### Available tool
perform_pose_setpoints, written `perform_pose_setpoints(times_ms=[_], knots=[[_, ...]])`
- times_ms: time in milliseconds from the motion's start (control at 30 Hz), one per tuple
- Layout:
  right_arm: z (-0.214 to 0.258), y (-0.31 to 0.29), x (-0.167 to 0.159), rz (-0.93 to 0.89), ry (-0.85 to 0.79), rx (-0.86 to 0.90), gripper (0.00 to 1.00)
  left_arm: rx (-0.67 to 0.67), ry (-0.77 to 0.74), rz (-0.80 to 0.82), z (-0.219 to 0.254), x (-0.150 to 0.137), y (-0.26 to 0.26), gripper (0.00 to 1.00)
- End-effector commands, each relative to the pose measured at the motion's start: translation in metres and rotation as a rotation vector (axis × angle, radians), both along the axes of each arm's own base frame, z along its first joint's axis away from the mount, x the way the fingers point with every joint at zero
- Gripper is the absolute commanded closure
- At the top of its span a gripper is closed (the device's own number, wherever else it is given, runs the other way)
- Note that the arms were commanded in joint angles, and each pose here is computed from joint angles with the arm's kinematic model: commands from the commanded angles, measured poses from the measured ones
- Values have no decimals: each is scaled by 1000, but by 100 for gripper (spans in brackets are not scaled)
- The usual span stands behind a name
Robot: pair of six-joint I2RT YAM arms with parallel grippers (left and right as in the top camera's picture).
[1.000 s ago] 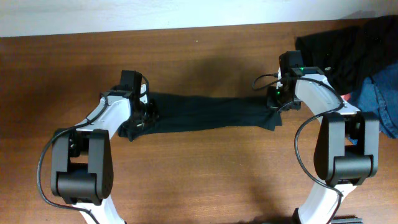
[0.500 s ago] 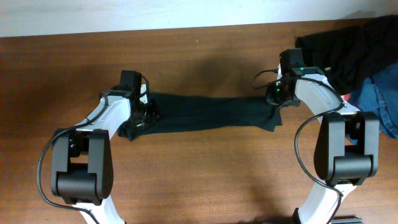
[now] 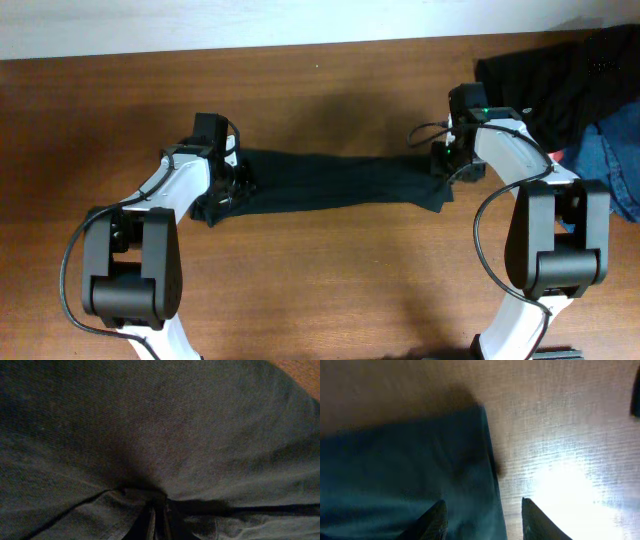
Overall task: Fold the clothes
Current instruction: 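Adjust the right gripper's hold on the strip's right end corner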
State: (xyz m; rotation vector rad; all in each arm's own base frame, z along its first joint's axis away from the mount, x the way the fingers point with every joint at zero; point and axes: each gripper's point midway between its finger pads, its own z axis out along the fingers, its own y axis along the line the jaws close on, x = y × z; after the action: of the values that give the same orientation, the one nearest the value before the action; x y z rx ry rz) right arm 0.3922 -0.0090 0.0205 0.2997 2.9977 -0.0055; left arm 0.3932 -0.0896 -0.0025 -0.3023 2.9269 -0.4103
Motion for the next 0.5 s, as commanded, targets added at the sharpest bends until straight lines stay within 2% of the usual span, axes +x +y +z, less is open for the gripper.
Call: perform_pose_setpoints(times_ms=[0,133,467], knots=[[-2,-3,-3,-30,14,-12,60,76,149,-3,-54,-33,11,92],[-8,4,-9,-43,33,29,75,69,148,-5,-53,-33,10,92],[-19,10,-18,-110,51,70,75,69,149,-5,-53,-33,10,92]])
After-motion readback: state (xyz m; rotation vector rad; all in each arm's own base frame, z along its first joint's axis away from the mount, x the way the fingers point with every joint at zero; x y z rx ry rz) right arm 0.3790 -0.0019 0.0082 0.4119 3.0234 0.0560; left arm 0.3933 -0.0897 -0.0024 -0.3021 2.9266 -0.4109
